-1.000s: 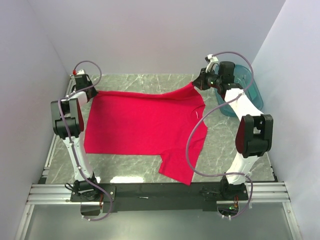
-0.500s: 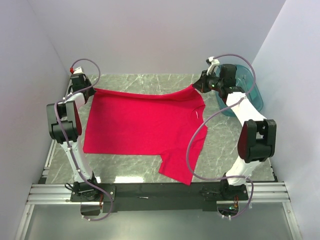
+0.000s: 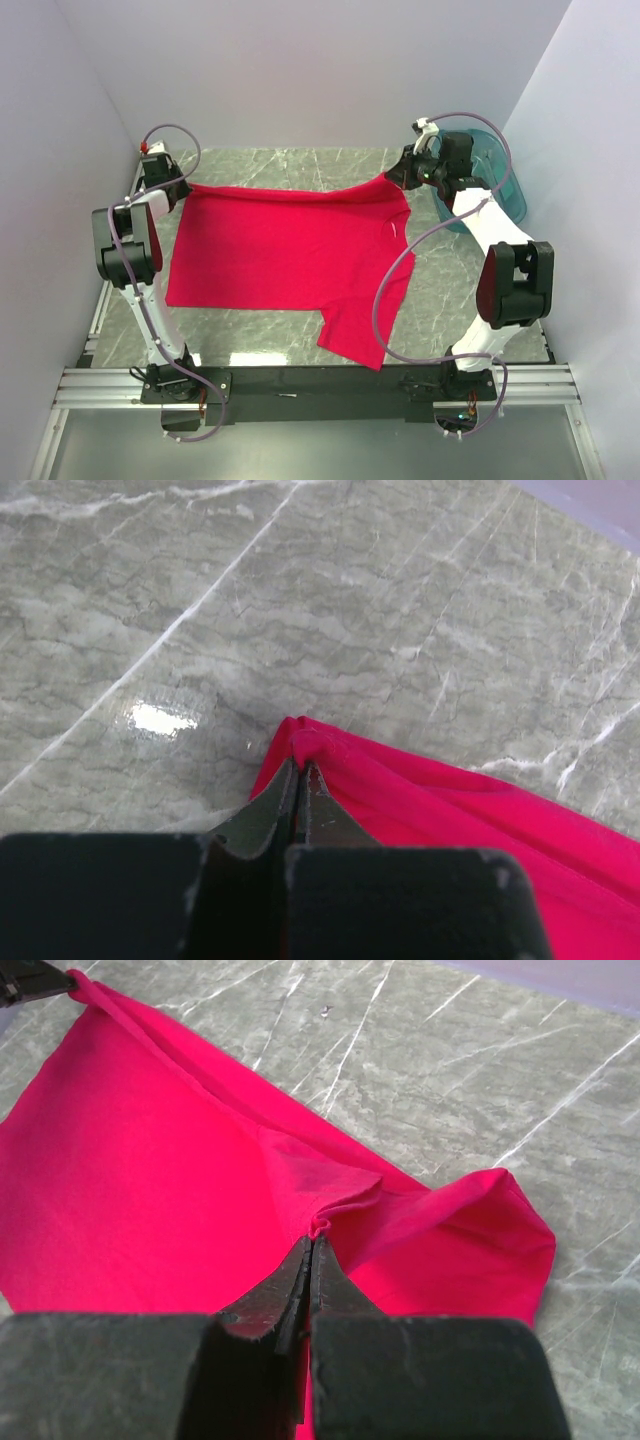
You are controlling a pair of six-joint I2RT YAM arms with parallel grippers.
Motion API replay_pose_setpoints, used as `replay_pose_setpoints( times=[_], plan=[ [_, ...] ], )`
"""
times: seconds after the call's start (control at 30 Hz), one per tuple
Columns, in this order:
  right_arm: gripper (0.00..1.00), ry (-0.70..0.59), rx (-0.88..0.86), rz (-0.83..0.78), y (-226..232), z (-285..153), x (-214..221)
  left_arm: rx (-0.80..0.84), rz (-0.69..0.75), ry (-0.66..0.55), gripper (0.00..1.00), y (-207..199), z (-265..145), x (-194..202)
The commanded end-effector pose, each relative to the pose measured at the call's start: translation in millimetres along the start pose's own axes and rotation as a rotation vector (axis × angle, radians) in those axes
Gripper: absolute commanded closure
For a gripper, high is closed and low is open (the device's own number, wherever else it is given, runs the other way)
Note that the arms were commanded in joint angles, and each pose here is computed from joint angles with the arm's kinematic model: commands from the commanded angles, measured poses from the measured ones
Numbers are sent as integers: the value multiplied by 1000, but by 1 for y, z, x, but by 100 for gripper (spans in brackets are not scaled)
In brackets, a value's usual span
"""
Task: Fold and stack the t-shirts
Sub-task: Fold the tshirt
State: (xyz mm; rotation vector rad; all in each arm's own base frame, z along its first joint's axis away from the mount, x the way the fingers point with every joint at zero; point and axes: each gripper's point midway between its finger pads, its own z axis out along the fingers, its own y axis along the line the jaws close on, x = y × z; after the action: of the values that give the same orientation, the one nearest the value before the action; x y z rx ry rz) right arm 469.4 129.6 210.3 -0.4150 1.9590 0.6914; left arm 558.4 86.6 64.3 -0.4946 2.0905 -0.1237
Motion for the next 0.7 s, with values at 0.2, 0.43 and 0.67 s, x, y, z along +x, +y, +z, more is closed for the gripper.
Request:
replay_pose_setpoints(
  times=[0.2,0.43,0.67],
  plan=[
    [100,-60,7,-64,6,-15,-21,62,21,-81,100,-13,-22,-36],
    [100,-44,3,-51,5,-13,-14,55,12,-66,100,-9,-22,-30],
    [100,-39,5,-54,7,-15,-11,49,-5,-46,99,-3,-23,-22]
  ],
)
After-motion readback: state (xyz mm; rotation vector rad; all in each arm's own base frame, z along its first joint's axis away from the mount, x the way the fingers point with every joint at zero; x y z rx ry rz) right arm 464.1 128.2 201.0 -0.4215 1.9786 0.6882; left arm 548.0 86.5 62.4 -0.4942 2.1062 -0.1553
